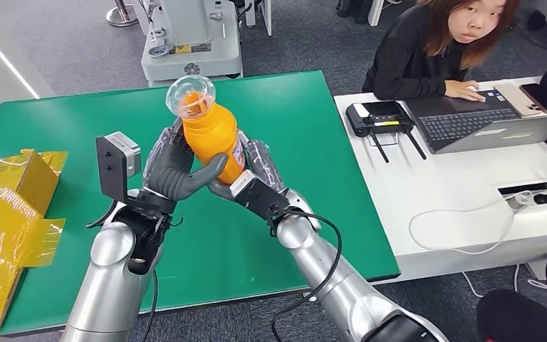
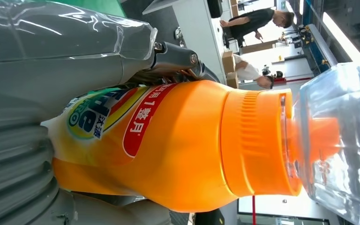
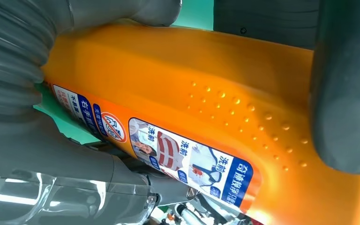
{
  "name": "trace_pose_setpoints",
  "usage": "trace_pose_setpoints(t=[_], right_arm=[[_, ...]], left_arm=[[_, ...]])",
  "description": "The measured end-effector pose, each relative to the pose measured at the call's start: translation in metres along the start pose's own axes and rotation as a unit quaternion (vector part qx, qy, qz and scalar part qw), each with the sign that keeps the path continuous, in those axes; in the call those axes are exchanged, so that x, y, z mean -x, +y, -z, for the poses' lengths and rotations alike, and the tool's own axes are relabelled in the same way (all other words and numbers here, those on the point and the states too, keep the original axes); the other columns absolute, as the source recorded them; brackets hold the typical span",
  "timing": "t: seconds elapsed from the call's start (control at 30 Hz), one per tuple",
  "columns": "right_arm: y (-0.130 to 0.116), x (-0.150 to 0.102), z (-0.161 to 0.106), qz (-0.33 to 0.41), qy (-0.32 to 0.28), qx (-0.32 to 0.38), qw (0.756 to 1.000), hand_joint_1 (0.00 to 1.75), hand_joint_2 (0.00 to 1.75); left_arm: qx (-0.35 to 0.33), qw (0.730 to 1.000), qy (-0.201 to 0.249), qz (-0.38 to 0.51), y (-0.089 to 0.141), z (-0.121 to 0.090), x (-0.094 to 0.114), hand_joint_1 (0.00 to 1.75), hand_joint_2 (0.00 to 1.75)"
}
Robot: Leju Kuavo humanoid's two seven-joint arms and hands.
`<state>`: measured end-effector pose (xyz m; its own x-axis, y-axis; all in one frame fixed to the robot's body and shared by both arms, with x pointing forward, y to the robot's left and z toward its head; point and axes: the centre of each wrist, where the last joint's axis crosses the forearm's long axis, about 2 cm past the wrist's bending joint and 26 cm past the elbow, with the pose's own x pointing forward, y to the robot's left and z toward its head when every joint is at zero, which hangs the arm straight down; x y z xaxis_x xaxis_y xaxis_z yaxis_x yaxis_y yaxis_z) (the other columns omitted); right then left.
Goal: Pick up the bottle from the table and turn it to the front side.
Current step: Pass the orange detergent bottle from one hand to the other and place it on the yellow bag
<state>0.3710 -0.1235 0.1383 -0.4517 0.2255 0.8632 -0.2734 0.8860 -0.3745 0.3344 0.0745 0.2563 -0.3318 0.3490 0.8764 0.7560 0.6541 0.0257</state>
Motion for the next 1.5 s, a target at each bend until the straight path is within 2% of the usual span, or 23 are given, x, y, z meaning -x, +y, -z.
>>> trace_pose_setpoints(t=[0.07,0.2,0.5,0.63,0.8,1.13,1.27,1.37,1.5], right_arm=[[0.001,0.000,0.000,-0.001,0.000,0.000,1.000,1.75,1.75],[0.002,0.000,-0.001,-0.003,0.002,0.002,1.000,1.75,1.75],[0.003,0.002,-0.003,0.007,0.003,0.004,1.000,1.75,1.75],[0.004,0.002,-0.005,0.016,0.003,0.006,1.000,0.00,1.75],[0.010,-0.004,-0.018,0.067,-0.010,0.019,0.998,0.00,1.75],[0.009,-0.010,-0.031,0.093,-0.034,0.039,0.994,0.00,1.75],[0.016,-0.007,-0.053,0.134,-0.048,0.054,0.988,0.00,1.75],[0.024,-0.002,-0.076,0.156,-0.049,0.058,0.985,0.00,1.75],[0.033,0.000,-0.097,0.169,-0.053,0.057,0.982,0.00,1.75]], left_arm=[[0.000,1.000,0.000,-0.002,0.000,0.000,0.000,1.49,1.75],[-0.001,1.000,0.000,-0.006,0.000,0.000,0.002,1.75,1.75],[-0.005,1.000,0.002,0.000,0.002,0.001,0.005,1.75,1.75],[-0.007,1.000,0.001,0.001,0.001,0.001,0.007,1.75,1.75],[-0.008,1.000,0.000,0.007,0.001,0.000,0.011,1.75,1.75],[-0.008,1.000,0.001,0.007,0.000,0.000,0.014,1.75,1.75],[-0.012,1.000,0.000,0.013,0.002,-0.002,0.015,1.75,1.75],[-0.018,0.998,-0.009,0.063,0.004,-0.002,0.016,1.75,1.75],[-0.013,0.981,-0.001,0.195,0.010,0.003,0.011,1.75,1.75]])
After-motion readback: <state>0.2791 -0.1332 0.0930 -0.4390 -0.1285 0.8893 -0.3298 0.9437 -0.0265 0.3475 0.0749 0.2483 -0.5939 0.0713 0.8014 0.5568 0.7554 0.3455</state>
